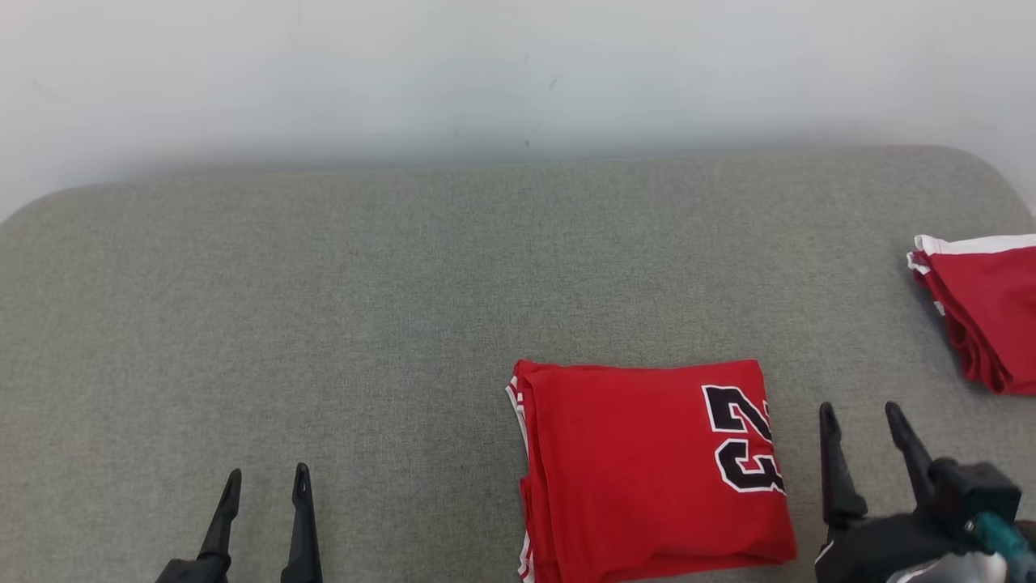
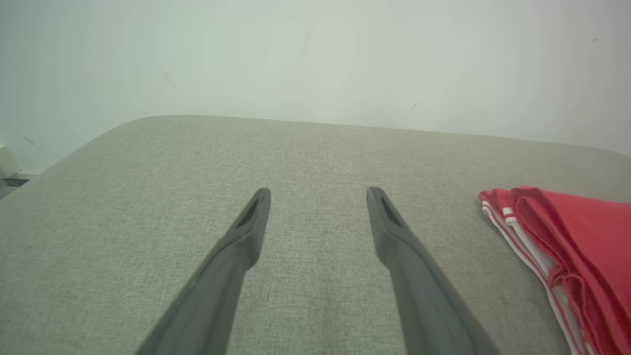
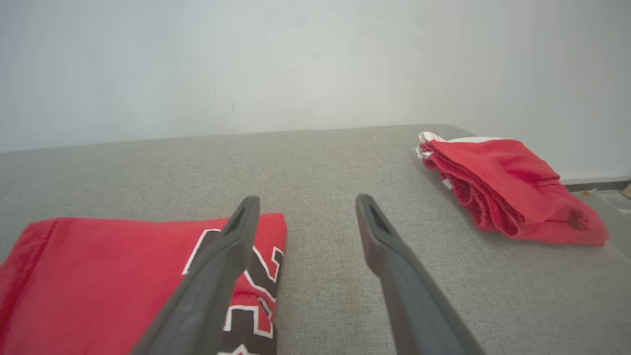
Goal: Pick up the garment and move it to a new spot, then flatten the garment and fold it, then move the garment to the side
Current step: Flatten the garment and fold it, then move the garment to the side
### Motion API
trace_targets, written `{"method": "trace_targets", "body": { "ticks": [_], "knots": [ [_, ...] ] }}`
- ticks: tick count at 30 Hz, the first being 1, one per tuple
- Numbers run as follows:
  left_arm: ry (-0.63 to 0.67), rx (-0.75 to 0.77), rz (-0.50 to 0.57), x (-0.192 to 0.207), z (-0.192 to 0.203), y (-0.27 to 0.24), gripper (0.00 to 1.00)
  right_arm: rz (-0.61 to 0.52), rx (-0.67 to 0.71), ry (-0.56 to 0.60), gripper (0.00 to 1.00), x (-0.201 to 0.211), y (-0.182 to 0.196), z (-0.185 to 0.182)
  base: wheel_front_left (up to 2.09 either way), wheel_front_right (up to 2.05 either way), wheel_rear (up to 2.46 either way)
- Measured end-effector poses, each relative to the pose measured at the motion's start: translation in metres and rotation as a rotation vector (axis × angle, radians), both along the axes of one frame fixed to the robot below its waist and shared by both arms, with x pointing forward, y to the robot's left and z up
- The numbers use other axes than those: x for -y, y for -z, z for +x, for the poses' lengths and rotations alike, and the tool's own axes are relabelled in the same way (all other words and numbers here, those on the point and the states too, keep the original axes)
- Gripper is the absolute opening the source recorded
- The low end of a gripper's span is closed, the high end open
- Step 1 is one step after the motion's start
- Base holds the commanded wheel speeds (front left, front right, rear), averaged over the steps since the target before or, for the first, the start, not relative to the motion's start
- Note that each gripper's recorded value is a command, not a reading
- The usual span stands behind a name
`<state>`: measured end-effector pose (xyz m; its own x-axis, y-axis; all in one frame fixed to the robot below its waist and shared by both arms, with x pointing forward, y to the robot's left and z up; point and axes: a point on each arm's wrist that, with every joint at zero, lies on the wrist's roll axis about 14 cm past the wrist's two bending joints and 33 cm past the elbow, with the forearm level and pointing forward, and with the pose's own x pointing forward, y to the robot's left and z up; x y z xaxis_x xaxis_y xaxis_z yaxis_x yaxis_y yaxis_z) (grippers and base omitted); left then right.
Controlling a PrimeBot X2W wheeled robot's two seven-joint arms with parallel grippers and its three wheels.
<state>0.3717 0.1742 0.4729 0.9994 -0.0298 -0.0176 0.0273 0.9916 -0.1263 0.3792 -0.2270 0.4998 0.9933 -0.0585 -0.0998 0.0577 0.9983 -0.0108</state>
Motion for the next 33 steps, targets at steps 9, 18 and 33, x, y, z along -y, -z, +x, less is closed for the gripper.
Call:
{"method": "trace_targets", "body": {
  "ticks": [9, 18, 33],
  "knots": [
    [-0.002, 0.042, 0.001, 0.0, -0.006, -0.014, 1.0, -0.019, 0.101, -0.053, 1.0, -0.019, 0.008, -0.018, 0.0, 0.0, 0.0],
    [-0.022, 0.079, 0.006, -0.004, -0.01, -0.026, 1.0, -0.032, 0.129, -0.075, 1.0, -0.022, 0.007, -0.031, 0.0, 0.0, 0.0],
    [-0.035, 0.042, 0.025, -0.009, -0.016, -0.014, 1.0, -0.061, 0.214, -0.073, 1.0, -0.019, -0.023, -0.029, 0.0, 0.0, 0.0]
  ]
}}
